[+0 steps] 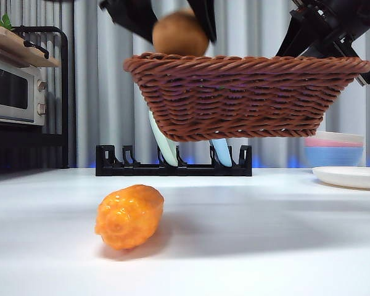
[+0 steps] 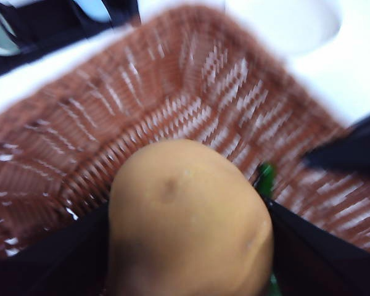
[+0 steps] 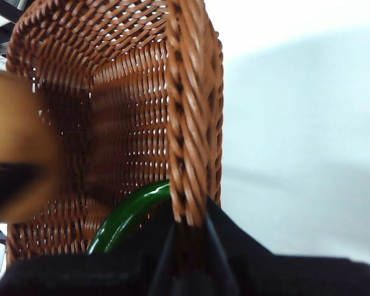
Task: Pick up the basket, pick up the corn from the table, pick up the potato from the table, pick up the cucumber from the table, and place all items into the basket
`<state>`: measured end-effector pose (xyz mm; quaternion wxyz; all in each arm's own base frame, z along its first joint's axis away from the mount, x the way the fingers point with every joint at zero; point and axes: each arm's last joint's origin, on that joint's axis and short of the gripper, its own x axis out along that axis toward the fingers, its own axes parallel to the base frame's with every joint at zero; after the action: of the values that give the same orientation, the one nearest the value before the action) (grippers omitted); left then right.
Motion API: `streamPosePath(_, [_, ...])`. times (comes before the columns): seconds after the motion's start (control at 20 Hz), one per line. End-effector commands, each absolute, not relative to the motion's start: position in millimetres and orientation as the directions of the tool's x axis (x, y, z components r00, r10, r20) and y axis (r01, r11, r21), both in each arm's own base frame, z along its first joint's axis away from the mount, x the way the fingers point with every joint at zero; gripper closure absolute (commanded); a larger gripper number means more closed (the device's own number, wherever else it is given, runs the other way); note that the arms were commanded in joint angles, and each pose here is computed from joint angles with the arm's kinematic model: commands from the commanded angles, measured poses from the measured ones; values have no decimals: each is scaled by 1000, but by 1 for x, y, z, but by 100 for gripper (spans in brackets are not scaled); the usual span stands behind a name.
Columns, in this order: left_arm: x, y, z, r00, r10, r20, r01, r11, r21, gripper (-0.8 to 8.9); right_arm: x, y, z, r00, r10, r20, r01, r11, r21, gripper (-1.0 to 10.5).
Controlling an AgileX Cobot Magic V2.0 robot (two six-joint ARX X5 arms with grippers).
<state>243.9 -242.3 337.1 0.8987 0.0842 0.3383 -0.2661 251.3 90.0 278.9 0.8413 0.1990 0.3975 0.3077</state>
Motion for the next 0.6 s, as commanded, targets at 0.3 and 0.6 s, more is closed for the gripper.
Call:
streamPosePath(0.3, [244, -248, 329, 581, -390, -714, 557, 831, -1, 242, 251, 90, 283, 514, 660, -547, -353, 745, 566, 959])
streamPosePath(0.6, [205, -232, 374, 481, -442, -757, 616, 785, -68, 243, 254, 85, 282, 570, 599, -562, -323, 793, 517, 959])
